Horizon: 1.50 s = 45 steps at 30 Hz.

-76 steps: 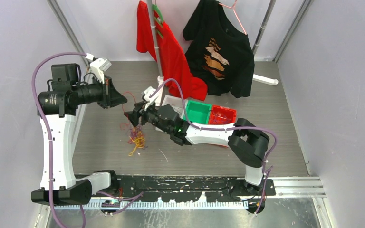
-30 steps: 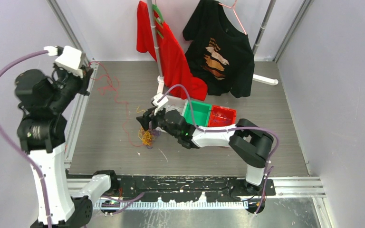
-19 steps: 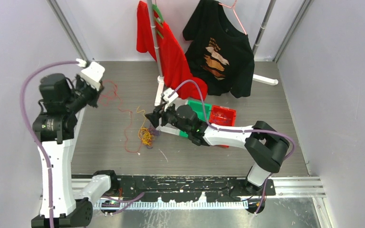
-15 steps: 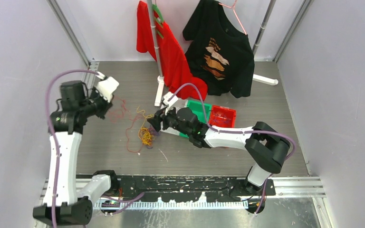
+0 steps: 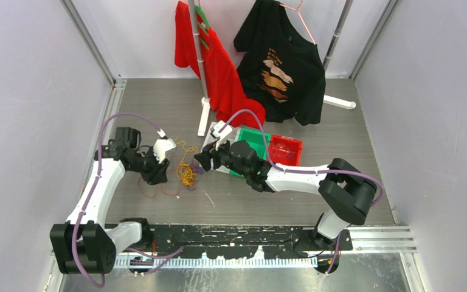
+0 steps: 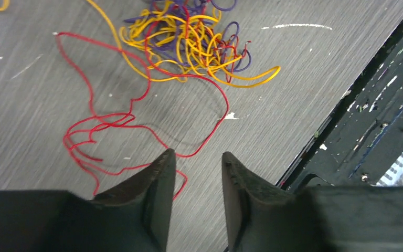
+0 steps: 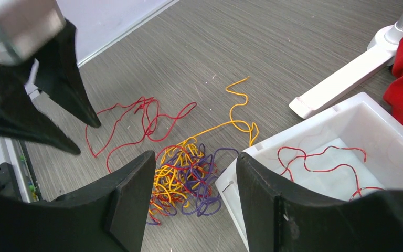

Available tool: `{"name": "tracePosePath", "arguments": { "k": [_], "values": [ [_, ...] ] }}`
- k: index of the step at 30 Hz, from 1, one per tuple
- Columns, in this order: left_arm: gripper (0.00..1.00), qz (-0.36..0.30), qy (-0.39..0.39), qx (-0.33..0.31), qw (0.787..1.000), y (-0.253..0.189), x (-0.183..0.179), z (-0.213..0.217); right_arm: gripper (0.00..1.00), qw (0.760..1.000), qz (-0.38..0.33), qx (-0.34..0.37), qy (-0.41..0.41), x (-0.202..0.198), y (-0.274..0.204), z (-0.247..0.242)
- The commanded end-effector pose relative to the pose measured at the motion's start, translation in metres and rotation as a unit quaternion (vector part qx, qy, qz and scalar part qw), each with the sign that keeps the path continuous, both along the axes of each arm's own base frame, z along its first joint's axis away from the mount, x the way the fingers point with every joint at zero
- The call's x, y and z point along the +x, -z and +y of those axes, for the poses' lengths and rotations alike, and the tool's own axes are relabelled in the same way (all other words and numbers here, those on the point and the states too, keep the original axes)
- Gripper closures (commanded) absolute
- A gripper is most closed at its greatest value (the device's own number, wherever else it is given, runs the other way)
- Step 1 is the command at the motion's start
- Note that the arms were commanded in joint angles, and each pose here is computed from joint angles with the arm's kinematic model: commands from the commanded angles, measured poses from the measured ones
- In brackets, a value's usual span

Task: Untangle the cables
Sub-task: Untie the cable.

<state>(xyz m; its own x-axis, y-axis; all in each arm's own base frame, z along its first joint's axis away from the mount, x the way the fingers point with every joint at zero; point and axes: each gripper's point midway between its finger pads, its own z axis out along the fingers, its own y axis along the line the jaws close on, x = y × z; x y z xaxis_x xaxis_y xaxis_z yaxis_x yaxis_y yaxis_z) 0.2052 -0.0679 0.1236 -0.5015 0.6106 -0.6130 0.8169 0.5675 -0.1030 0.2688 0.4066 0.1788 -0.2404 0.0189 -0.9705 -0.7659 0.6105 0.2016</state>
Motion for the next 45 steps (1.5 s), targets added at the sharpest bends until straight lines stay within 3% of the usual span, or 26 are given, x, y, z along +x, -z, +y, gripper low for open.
{"name": "tracePosePath", "arguments": {
  "k": [1, 3, 6, 7, 11, 17, 19, 21, 27, 28, 30, 33, 40, 45],
  "values": [
    [0.57, -0.038, 0.034, 0.008, 0.999, 0.021, 0.011, -0.006, 0.37, 0.999, -0.031, 0.038, 0.011, 0.003, -0.038, -0.003],
    [0.48, -0.046, 0.01, 0.027, 0.999, 0.034, 0.022, 0.002, 0.37, 0.999, -0.032, 0.042, 0.01, 0.003, -0.04, -0.002],
    [0.16, -0.042, -0.001, 0.036, 0.998, 0.042, 0.028, 0.005, 0.37, 0.999, -0.032, 0.043, 0.008, 0.004, -0.041, 0.0],
    [0.12, -0.051, -0.007, 0.044, 0.998, 0.046, 0.032, 0.008, 0.37, 0.998, -0.033, 0.044, 0.009, 0.004, -0.041, 0.0],
    [0.07, -0.114, -0.06, 0.101, 0.987, 0.06, 0.064, 0.033, 0.38, 0.998, -0.031, 0.047, 0.004, 0.003, -0.042, 0.002],
    [0.07, -0.09, -0.068, 0.11, 0.987, 0.079, 0.072, 0.036, 0.39, 0.998, -0.031, 0.051, 0.005, 0.001, -0.039, -0.001],
    [0.11, -0.067, -0.07, 0.115, 0.989, 0.09, 0.074, 0.038, 0.4, 0.998, -0.03, 0.052, 0.006, 0.001, -0.039, -0.001],
    [0.23, -0.041, -0.066, 0.117, 0.99, 0.097, 0.072, 0.038, 0.41, 0.998, -0.032, 0.053, 0.008, 0.002, -0.041, -0.002],
    [0.88, -0.015, -0.054, 0.137, 0.989, 0.102, 0.064, 0.047, 0.43, 0.997, -0.04, 0.066, 0.011, 0.003, -0.049, -0.001],
    [0.93, -0.019, -0.054, 0.139, 0.989, 0.097, 0.064, 0.048, 0.43, 0.997, -0.042, 0.068, 0.008, 0.003, -0.05, 0.0],
    [0.99, -0.035, -0.054, 0.143, 0.988, 0.083, 0.066, 0.053, 0.42, 0.997, -0.044, 0.066, 0.001, 0.002, -0.051, 0.003],
    [1.0, -0.045, -0.058, 0.133, 0.988, 0.047, 0.066, 0.057, 0.39, 0.997, -0.046, 0.067, -0.01, 0.001, -0.054, 0.007],
    [1.0, -0.139, -0.09, 0.074, 0.983, -0.103, 0.08, 0.055, 0.35, 0.995, -0.059, 0.071, -0.037, -0.005, -0.059, 0.014],
    [1.0, -0.209, -0.106, 0.031, 0.972, -0.184, 0.08, 0.042, 0.33, 0.994, -0.061, 0.075, -0.059, -0.009, -0.063, 0.023]
  ]
}}
